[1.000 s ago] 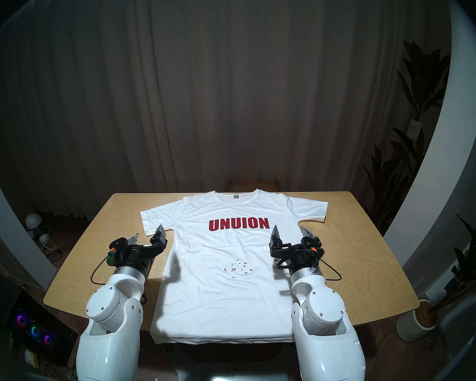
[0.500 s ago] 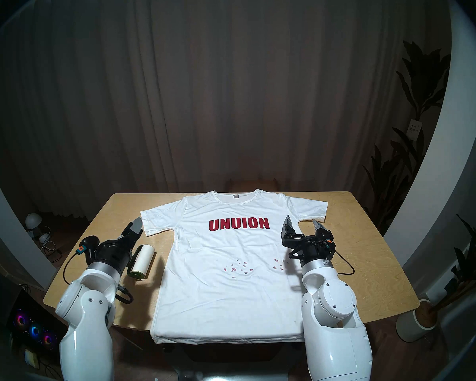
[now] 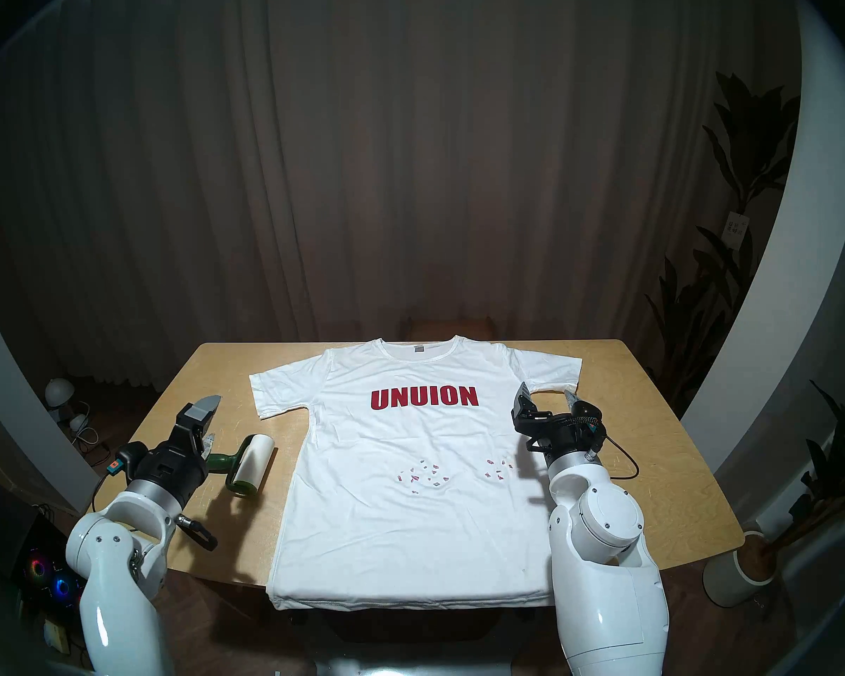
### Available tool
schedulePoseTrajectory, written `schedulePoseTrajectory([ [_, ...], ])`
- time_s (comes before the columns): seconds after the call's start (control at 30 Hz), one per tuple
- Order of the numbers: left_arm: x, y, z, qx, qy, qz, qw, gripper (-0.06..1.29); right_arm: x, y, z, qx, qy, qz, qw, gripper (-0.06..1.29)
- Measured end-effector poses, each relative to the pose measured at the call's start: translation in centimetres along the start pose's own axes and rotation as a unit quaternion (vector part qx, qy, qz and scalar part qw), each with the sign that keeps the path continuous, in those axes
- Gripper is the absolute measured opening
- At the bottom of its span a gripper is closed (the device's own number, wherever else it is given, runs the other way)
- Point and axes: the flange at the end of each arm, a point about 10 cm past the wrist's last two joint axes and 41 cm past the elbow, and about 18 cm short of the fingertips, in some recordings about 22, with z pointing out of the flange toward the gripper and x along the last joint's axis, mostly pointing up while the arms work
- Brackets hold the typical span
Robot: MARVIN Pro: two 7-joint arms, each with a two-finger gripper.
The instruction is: Use the fur roller to clean a top
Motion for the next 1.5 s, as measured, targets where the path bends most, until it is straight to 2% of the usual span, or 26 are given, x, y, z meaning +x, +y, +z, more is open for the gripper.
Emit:
schedulePoseTrajectory([
  [0.17,0.4,-0.2,-0.2,-0.006,-0.014,-0.051,0.9986,1.23,0.5,0.8,0.6,-0.004,-0.004,0.003,1.0000,1.23],
  [0.27,0.8,-0.6,-0.3,0.004,-0.019,-0.083,0.9963,1.23,1.1,1.4,1.0,-0.003,-0.003,0.003,1.0000,1.23],
  [0.63,2.0,-1.1,-1.2,0.084,-0.002,-0.113,0.9900,1.23,2.6,2.8,1.0,0.009,-0.002,-0.001,1.0000,1.23],
  [0.97,1.7,-2.5,-1.1,0.105,0.002,-0.154,0.9825,1.23,2.9,3.7,1.1,0.011,0.006,-0.002,0.9999,1.23],
  [1.3,0.8,-3.5,-1.5,0.084,0.020,-0.138,0.9866,1.23,2.8,4.2,1.7,0.015,0.013,-0.004,0.9998,1.23],
  [1.5,0.5,-4.9,-1.8,0.094,0.033,-0.132,0.9862,1.23,2.7,4.0,2.1,0.018,0.015,-0.011,0.9997,1.23],
])
